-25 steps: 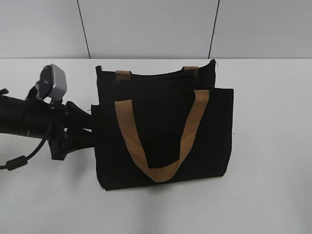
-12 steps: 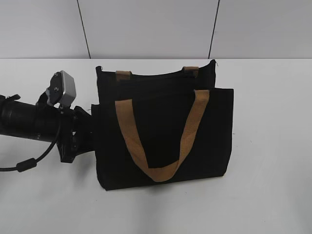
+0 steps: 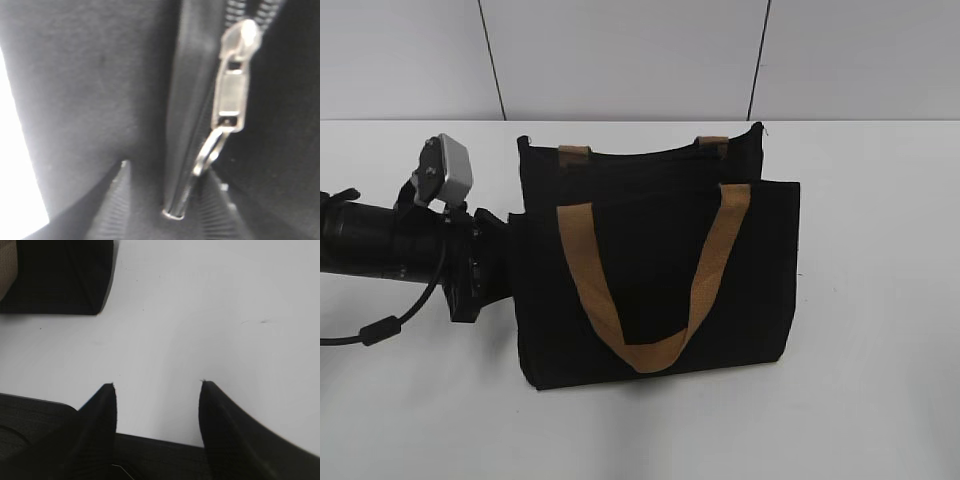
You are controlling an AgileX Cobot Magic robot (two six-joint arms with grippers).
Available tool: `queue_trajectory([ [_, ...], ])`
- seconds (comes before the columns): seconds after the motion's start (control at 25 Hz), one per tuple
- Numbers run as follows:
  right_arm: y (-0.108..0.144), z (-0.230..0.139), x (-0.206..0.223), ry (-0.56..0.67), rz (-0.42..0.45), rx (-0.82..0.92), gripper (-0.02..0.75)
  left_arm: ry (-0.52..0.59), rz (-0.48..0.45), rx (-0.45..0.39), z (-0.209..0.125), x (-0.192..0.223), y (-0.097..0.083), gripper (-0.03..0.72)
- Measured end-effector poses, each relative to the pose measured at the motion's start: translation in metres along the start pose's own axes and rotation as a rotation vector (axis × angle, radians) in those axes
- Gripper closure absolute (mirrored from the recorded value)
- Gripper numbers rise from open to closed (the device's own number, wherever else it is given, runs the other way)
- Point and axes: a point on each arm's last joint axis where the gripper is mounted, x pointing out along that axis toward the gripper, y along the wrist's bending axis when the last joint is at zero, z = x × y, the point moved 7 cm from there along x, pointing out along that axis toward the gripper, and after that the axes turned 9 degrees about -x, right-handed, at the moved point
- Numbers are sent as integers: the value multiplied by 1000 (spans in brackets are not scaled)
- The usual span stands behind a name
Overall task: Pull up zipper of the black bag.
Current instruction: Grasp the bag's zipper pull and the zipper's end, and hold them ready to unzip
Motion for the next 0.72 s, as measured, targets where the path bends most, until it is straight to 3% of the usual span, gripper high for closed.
queue_trajectory([
  [0.2, 0, 0, 0, 0, 1, 0, 325, 4, 4, -1, -1, 0, 1, 358],
  [0.72, 1, 1, 0, 1, 6, 3, 325, 52, 23, 26, -6, -2, 3, 662],
])
